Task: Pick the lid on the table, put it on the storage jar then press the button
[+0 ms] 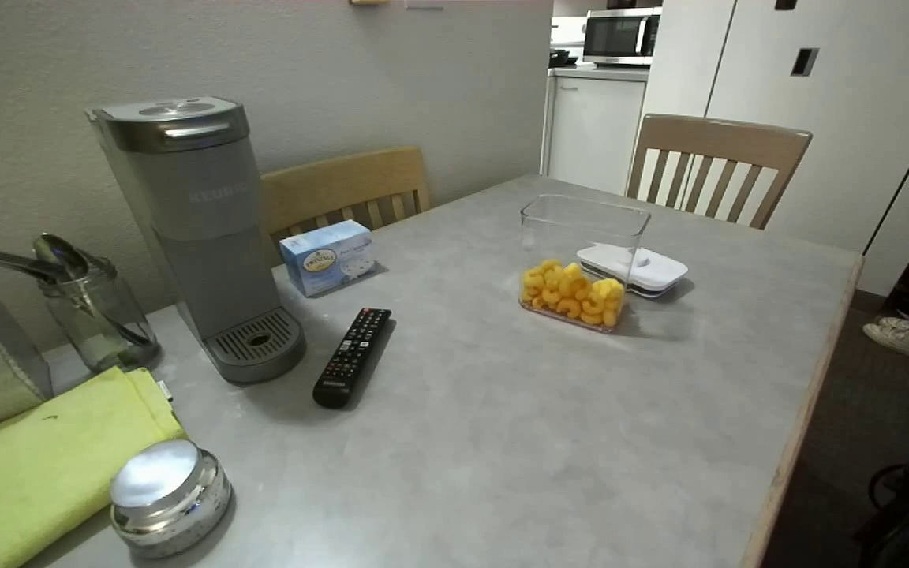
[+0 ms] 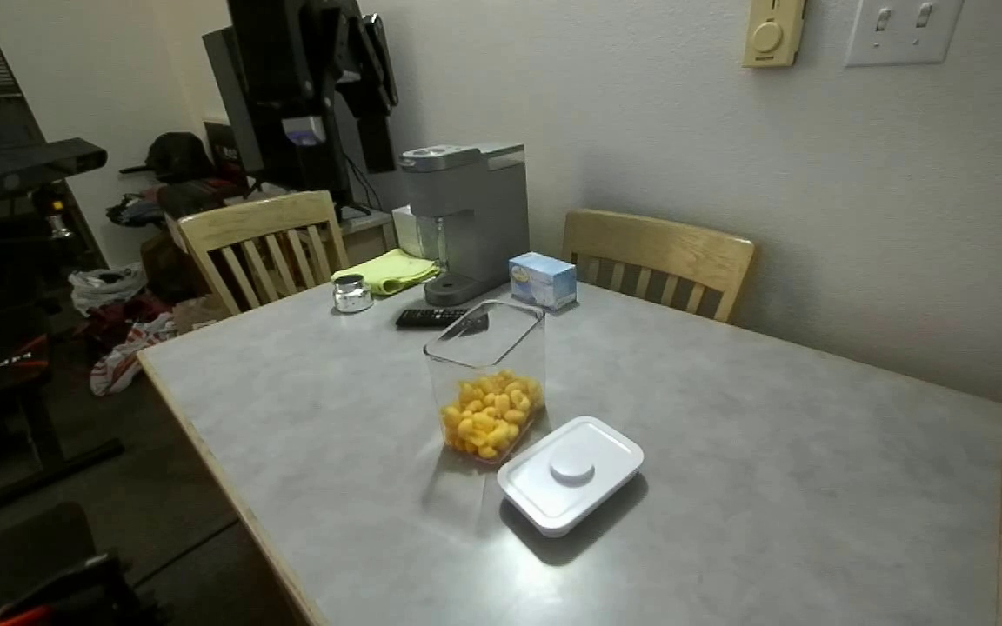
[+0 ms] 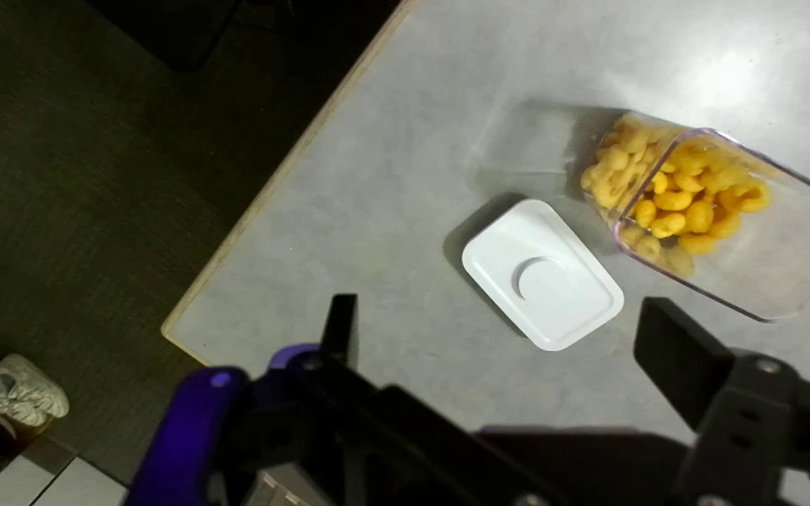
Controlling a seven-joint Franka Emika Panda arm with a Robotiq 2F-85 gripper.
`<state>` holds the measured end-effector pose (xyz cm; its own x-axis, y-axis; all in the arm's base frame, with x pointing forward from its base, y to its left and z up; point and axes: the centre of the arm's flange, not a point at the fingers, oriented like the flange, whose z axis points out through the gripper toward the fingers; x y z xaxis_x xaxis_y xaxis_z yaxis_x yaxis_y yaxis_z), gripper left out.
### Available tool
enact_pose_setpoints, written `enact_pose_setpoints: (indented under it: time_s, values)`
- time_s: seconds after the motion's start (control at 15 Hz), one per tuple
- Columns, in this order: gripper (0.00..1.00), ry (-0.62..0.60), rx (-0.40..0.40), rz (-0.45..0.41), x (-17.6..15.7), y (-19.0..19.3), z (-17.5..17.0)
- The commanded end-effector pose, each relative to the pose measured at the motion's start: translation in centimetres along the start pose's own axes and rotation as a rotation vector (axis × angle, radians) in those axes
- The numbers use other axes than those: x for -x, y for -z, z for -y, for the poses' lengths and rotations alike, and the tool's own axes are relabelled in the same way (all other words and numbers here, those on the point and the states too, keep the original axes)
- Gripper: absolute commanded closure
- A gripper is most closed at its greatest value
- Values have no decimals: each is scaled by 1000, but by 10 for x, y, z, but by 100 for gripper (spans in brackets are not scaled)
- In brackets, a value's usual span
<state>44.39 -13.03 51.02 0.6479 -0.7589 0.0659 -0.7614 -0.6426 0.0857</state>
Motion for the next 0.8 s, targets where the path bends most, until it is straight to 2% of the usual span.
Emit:
enact_pose_setpoints:
  time_s: [0.0,0.27,0.73]
  values:
    - [0,54,-5,-26,-20,-18,4]
    - [0,127,-45,-44,-51,-34,7]
    - [0,234,-75,10,-102,-87,6]
